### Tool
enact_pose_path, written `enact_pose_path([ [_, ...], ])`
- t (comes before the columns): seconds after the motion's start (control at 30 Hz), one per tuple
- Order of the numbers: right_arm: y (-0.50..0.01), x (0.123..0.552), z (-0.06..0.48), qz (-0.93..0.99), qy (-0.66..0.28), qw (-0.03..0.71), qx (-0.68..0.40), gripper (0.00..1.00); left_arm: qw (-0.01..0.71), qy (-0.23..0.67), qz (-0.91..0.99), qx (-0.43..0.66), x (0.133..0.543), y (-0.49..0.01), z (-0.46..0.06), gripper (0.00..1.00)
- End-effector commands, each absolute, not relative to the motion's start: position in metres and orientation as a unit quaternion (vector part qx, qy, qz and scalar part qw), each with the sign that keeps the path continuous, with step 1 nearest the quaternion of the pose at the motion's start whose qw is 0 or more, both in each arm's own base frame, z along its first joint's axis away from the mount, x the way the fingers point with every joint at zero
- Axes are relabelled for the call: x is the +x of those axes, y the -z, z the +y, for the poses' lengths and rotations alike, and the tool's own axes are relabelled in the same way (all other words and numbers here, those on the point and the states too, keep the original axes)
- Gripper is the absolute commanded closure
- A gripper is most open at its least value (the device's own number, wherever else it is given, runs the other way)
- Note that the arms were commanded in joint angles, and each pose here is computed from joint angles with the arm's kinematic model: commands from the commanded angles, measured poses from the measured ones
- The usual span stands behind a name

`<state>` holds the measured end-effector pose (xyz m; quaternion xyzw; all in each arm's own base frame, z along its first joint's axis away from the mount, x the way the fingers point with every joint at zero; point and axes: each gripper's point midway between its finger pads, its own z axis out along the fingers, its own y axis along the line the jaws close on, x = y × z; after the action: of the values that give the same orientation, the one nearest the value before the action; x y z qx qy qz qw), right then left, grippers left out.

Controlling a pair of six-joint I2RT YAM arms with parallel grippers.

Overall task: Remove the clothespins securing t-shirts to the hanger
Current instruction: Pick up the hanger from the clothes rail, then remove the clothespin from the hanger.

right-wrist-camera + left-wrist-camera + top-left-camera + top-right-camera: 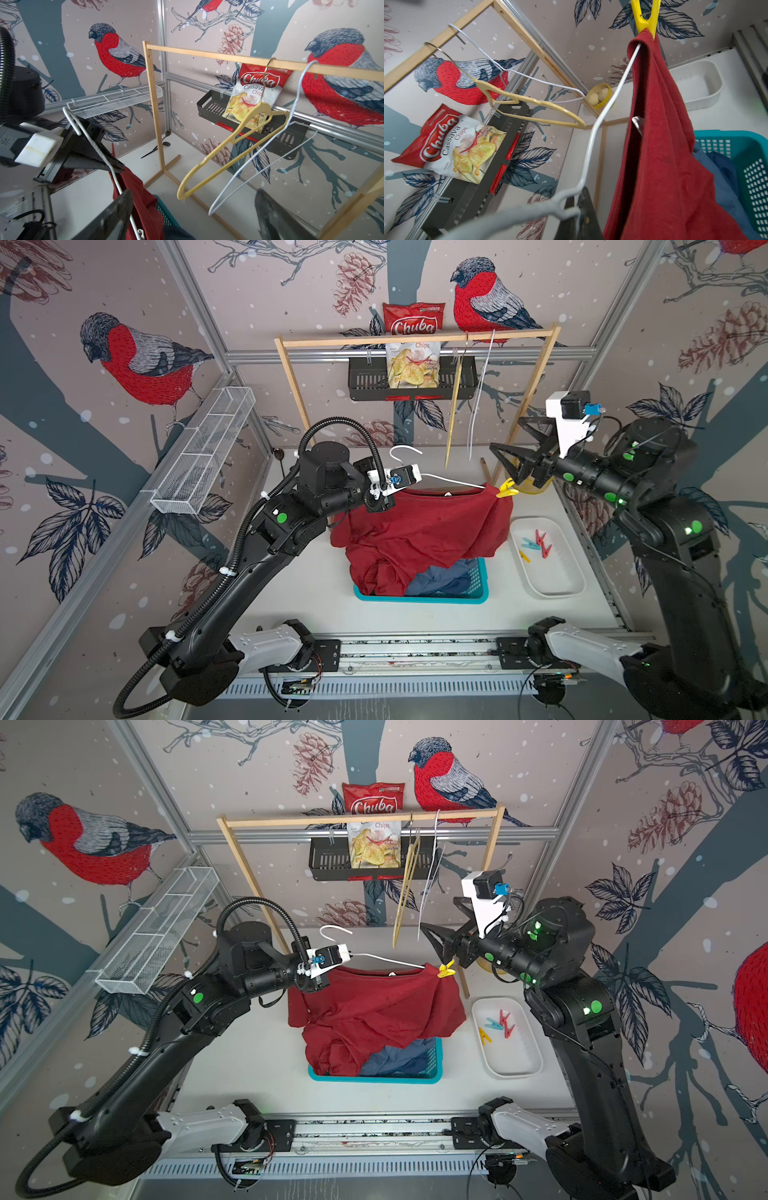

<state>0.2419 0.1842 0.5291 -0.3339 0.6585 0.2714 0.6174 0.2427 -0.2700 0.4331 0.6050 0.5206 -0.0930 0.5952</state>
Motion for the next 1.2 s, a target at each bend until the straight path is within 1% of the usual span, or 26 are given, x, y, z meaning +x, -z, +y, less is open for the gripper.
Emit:
enact_pose_path([
  [0.0, -0.503, 0.217, 0.204, 0.651, -0.367, 0.537, -0.392, 0.10, 0.569, 0.122, 0.505, 0.637, 0.225, -0.423, -0.271, 1.00],
  [0.2, -0.489, 0.200, 0.209, 0.629, -0.404, 0.510, -0.424, 0.08, 0.568, 0.126, 0.523, 0.623, 0.230, -0.425, -0.252, 1.00],
  [0.37, -0.483, 0.187, 0.206, 0.615, -0.414, 0.525, -0.418, 0.05, 0.573, 0.143, 0.524, 0.614, 0.229, -0.427, -0.245, 1.00],
  [0.43, -0.478, 0.191, 0.204, 0.625, -0.406, 0.528, -0.408, 0.05, 0.573, 0.148, 0.523, 0.614, 0.229, -0.426, -0.246, 1.00],
  [0.53, -0.463, 0.208, 0.197, 0.659, -0.364, 0.533, -0.387, 0.04, 0.573, 0.151, 0.521, 0.614, 0.228, -0.427, -0.246, 1.00],
  [0.6, -0.454, 0.212, 0.194, 0.671, -0.349, 0.529, -0.385, 0.03, 0.574, 0.152, 0.519, 0.615, 0.226, -0.428, -0.246, 1.00],
  [0.83, -0.447, 0.191, 0.202, 0.640, -0.387, 0.513, -0.422, 0.04, 0.575, 0.159, 0.516, 0.615, 0.223, -0.433, -0.244, 1.00],
  [0.93, -0.450, 0.184, 0.204, 0.629, -0.398, 0.511, -0.430, 0.10, 0.580, 0.160, 0.511, 0.614, 0.222, -0.437, -0.244, 1.00],
  [1.0, -0.450, 0.183, 0.204, 0.628, -0.400, 0.508, -0.433, 0.19, 0.583, 0.161, 0.507, 0.613, 0.221, -0.440, -0.243, 1.00],
  [1.03, -0.449, 0.182, 0.205, 0.627, -0.402, 0.507, -0.435, 0.21, 0.583, 0.162, 0.506, 0.614, 0.221, -0.441, -0.244, 1.00],
  [1.17, -0.447, 0.177, 0.206, 0.622, -0.410, 0.501, -0.441, 0.35, 0.582, 0.167, 0.505, 0.616, 0.220, -0.444, -0.243, 1.00],
])
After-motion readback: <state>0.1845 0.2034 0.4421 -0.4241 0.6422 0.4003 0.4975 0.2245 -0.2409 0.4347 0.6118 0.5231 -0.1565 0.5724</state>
